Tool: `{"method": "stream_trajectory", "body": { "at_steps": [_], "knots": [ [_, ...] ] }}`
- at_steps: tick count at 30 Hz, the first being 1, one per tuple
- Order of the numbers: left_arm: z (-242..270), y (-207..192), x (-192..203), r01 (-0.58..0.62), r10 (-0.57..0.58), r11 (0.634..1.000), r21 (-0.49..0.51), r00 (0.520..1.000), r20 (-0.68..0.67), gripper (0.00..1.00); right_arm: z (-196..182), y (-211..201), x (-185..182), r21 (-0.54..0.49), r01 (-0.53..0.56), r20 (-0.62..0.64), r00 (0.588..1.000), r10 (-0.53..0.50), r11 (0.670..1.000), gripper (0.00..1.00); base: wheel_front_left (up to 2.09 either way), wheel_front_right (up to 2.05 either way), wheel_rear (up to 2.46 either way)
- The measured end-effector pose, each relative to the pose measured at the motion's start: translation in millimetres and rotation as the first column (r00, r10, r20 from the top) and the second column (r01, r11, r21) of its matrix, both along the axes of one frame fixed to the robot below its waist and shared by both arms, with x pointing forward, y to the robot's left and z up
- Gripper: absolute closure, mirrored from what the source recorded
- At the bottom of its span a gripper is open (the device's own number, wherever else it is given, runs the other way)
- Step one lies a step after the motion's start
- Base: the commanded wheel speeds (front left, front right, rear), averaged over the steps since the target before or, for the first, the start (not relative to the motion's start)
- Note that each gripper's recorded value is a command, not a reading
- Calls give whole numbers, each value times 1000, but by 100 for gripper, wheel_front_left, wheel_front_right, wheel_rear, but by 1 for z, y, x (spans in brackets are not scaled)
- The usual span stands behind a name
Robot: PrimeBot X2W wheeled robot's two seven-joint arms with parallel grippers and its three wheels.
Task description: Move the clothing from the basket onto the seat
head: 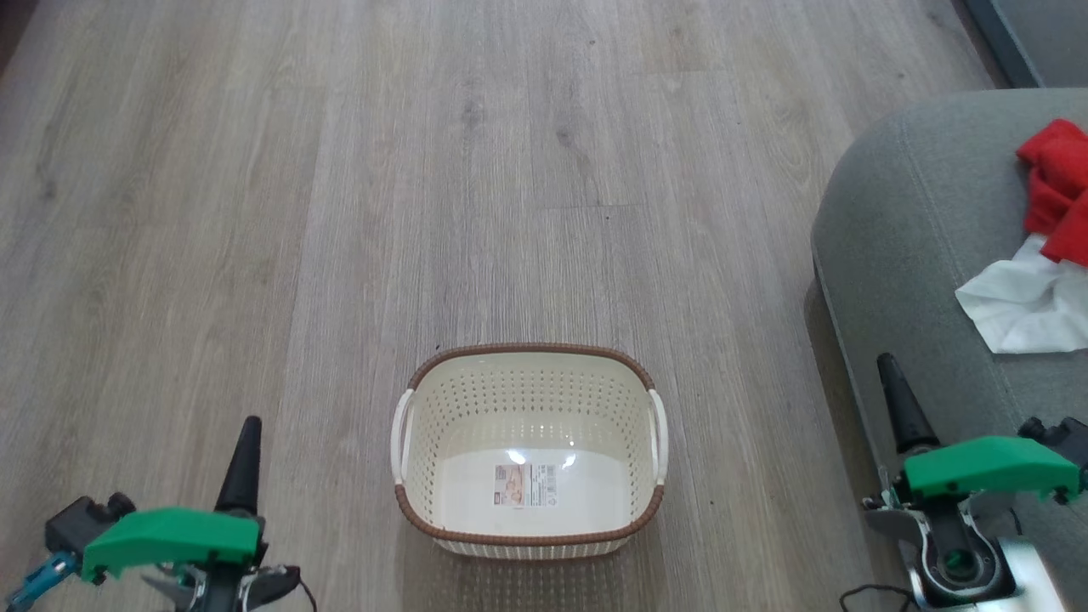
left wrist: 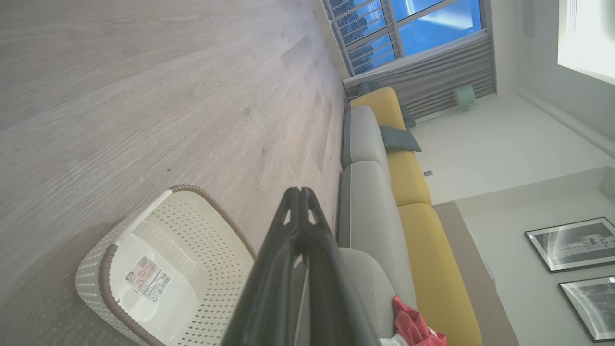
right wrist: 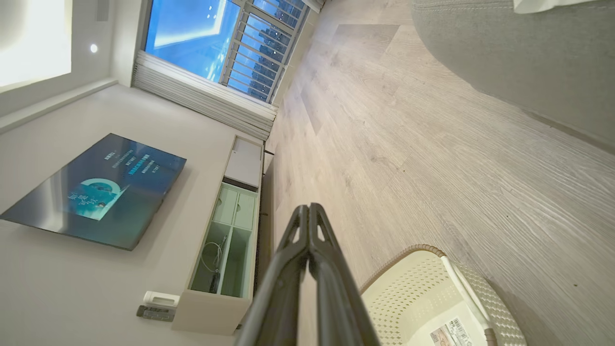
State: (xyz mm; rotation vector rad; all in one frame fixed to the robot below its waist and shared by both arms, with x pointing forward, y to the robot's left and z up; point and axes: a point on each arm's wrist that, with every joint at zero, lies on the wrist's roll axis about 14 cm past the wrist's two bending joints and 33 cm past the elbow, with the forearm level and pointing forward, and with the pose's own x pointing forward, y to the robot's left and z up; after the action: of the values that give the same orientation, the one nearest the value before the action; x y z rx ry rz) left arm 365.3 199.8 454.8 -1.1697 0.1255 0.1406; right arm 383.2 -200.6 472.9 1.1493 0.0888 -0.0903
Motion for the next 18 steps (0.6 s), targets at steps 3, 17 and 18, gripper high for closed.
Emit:
{"method": "stream_trajectory", "body": {
  "at_steps": [3,17,18],
  "knots": [
    [0,-1,0,-1,1,999,-33,1000,2,100,1,-1,0,33,6,3,1000,-6,999,100,0,0,0],
    [4,-4,2,-3,7,984,-177,1000,18,100,6,-3,1,182,17,21,1000,-21,983,100,0,0,0],
    [5,-4,2,-5,9,982,-188,1000,20,100,7,-3,1,193,17,23,1000,-21,981,100,0,0,0]
  ]
}}
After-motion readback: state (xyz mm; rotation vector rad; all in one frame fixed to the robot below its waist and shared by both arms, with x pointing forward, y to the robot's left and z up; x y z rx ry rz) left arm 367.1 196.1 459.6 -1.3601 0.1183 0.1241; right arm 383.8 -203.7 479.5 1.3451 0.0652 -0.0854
